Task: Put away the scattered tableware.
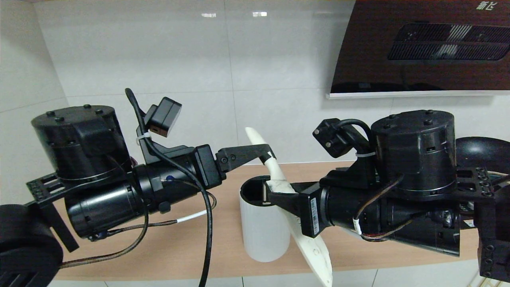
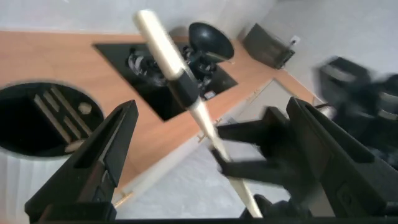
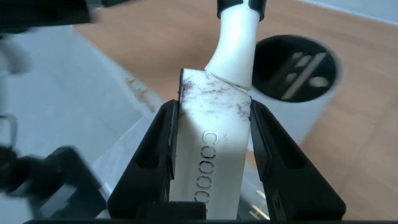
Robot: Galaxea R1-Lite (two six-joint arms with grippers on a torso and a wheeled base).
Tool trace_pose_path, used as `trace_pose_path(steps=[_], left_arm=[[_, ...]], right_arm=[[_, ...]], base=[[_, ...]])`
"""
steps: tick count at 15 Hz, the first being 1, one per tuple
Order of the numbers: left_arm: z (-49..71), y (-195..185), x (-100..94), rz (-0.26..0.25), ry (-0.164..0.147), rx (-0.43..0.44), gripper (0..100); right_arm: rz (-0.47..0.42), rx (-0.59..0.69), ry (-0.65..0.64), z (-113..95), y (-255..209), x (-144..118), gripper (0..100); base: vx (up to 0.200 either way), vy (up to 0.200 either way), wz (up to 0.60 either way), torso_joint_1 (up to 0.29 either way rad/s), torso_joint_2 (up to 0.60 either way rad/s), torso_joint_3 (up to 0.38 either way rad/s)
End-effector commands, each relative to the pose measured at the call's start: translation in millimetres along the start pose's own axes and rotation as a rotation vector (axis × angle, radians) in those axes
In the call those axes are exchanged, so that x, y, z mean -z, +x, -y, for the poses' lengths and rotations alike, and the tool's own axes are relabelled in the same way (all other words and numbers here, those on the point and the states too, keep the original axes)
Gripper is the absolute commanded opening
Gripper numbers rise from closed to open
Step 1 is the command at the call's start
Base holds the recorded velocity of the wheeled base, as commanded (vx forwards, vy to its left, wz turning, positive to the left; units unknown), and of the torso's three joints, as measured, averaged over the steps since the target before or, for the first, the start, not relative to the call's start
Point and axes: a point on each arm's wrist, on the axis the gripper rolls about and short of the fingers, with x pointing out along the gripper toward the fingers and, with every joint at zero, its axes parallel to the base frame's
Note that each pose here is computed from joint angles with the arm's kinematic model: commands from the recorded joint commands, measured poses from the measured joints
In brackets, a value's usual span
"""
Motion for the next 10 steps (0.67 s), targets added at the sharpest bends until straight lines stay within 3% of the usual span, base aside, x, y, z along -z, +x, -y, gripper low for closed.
trace_pose_path(steps=[1, 10], left_arm=[[-2.2, 5.2, 4.4, -0.019, -0.005, -0.004, 100], [-6.9, 20.5, 9.1, -0.008, 0.004, 0.016, 100]], right_arm=[[-0.003, -0.007, -0.002, -2.1, 0.5, 1.0, 0], [-0.019, -0.054, -0.001, -16.4, 2.3, 8.3, 0]], base=[[0.000, 0.000, 0.00, 0.000, 0.00, 0.000], [0.000, 0.000, 0.00, 0.000, 0.00, 0.000]])
